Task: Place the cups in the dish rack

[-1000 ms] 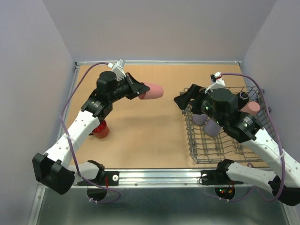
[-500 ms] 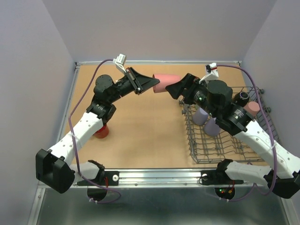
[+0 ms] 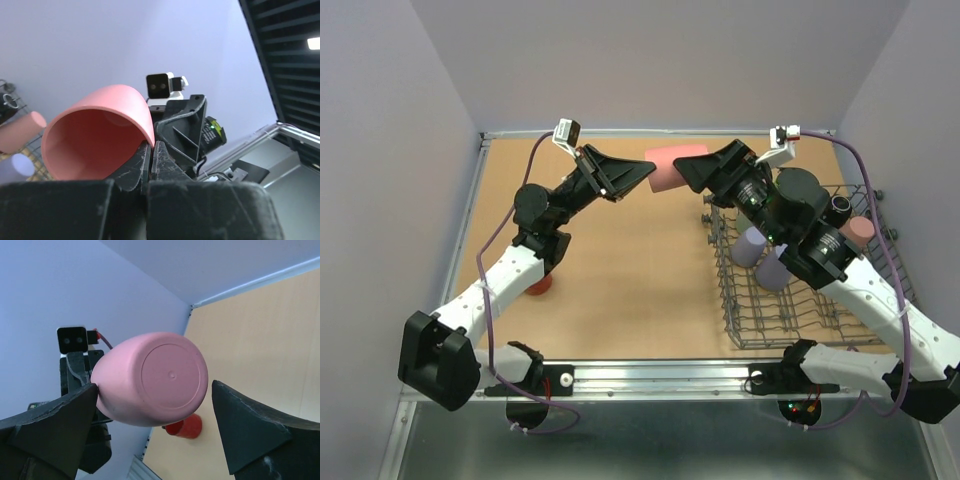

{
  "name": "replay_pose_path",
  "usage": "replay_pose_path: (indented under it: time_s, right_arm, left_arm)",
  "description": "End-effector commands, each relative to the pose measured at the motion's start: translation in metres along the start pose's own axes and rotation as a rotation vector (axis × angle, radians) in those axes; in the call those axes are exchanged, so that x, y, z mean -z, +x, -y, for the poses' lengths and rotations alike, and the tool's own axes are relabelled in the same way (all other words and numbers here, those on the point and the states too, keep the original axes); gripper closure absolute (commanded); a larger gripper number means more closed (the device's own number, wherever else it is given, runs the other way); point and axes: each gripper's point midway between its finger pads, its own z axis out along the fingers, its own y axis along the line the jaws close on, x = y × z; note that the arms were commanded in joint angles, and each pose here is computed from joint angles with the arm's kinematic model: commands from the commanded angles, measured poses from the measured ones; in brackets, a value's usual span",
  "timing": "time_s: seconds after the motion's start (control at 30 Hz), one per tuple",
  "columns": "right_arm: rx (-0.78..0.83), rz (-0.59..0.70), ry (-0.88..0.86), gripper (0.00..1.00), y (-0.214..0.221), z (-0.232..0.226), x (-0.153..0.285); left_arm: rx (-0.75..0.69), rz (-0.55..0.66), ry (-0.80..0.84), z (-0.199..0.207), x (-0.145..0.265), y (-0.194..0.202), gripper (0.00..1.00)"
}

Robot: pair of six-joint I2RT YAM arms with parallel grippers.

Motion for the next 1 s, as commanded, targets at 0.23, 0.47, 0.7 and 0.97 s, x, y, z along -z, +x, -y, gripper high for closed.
replay_pose_path:
  time_s: [0.23,0.47,0.7,0.97]
  right_arm:
    - [-0.111,0.120,-0.135,0.00,-0.031,-0.041,-0.011]
    - [-0.117,0.058,-0.192,0.07,-0.015,-0.051,-0.024]
    - [-0.117,0.097,-0.174,0.39,-0.021,-0.045,-0.022]
    - [-0.043,0.168,-0.078,0.90,-0.038,-0.026,-0.010]
  left_arm:
    - [0.031,0.005,0.233,0.041,0.013,0.005,1.00]
    - [0.016,0.048,0.223,0.039,0.005,-0.005,1.00]
    - [0.014,0.057,0.188,0.031,0.001,-0.008,1.00]
    - [0.010,0.009,0.074,0.002,0.000,-0.001,0.55]
